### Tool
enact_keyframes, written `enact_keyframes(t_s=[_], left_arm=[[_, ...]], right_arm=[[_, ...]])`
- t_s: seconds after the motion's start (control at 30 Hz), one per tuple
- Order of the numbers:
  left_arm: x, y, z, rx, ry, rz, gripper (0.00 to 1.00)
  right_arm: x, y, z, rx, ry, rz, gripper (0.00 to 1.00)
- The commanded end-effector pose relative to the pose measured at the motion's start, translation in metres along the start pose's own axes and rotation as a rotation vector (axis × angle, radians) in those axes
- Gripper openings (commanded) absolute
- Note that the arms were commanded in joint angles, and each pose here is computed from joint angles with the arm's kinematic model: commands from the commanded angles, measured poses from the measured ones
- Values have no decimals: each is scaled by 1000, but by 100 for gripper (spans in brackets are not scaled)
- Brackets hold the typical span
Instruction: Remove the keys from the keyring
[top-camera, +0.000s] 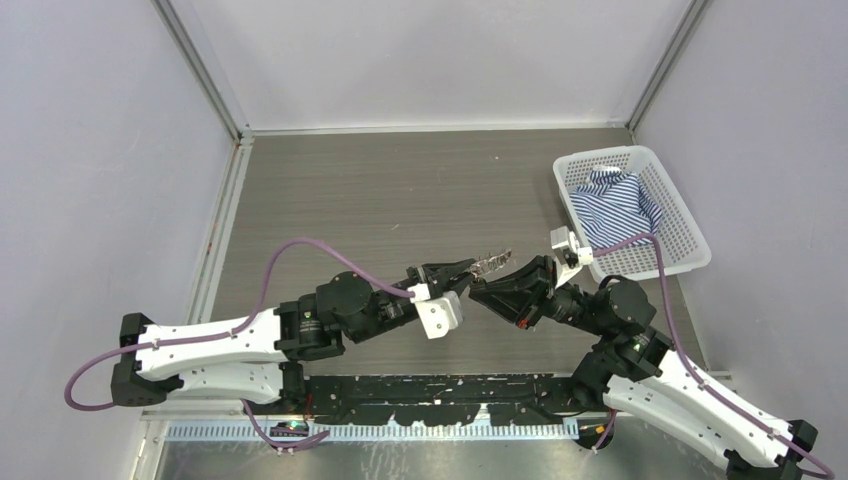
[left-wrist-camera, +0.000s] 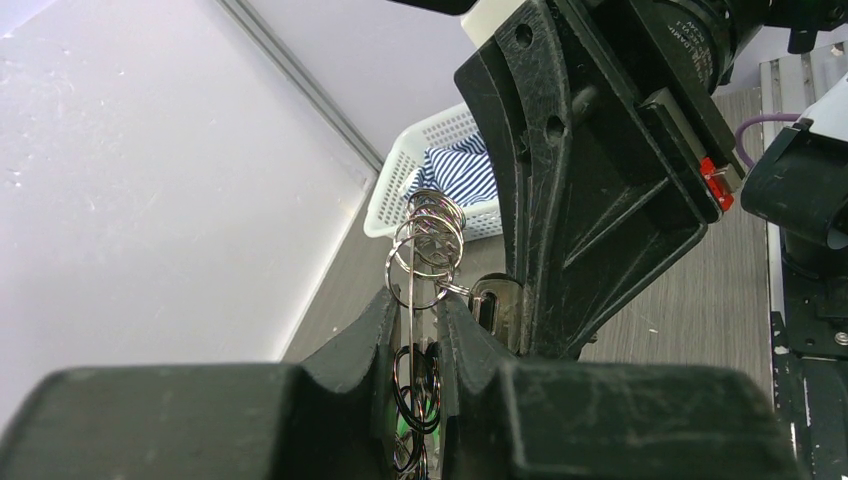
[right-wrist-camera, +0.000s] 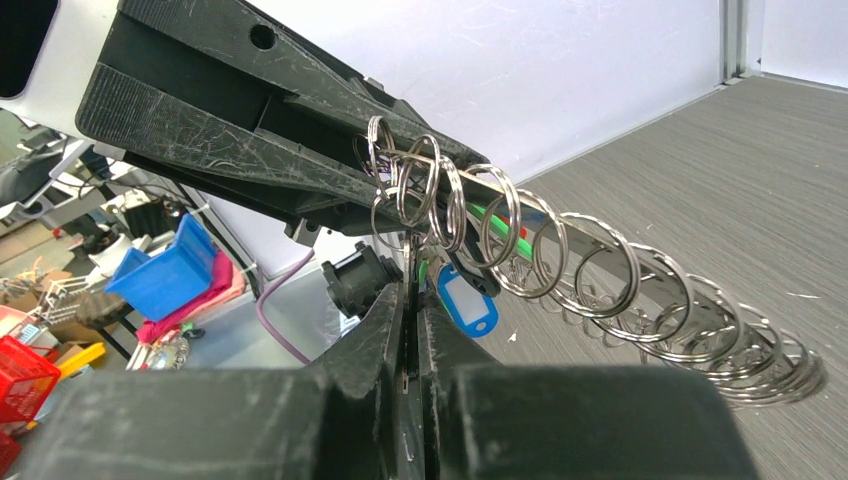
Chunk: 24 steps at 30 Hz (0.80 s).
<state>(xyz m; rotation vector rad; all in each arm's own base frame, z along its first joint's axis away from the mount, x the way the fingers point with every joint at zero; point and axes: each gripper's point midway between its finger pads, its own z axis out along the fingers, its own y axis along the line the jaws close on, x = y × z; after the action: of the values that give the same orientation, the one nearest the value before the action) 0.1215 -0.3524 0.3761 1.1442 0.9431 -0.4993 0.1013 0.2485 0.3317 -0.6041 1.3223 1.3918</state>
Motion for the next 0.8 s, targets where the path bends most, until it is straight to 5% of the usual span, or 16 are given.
enact_keyframes(t_s=[0.0,0.77], left_arm=[[-40,32,-4,-85,-109,6,0],[-35,15,-5,39,-108,357,0]], right_arm=[[-19,9,-2,-9,-23,-58,11],[-20,12,-3,-6,69,-138,11]])
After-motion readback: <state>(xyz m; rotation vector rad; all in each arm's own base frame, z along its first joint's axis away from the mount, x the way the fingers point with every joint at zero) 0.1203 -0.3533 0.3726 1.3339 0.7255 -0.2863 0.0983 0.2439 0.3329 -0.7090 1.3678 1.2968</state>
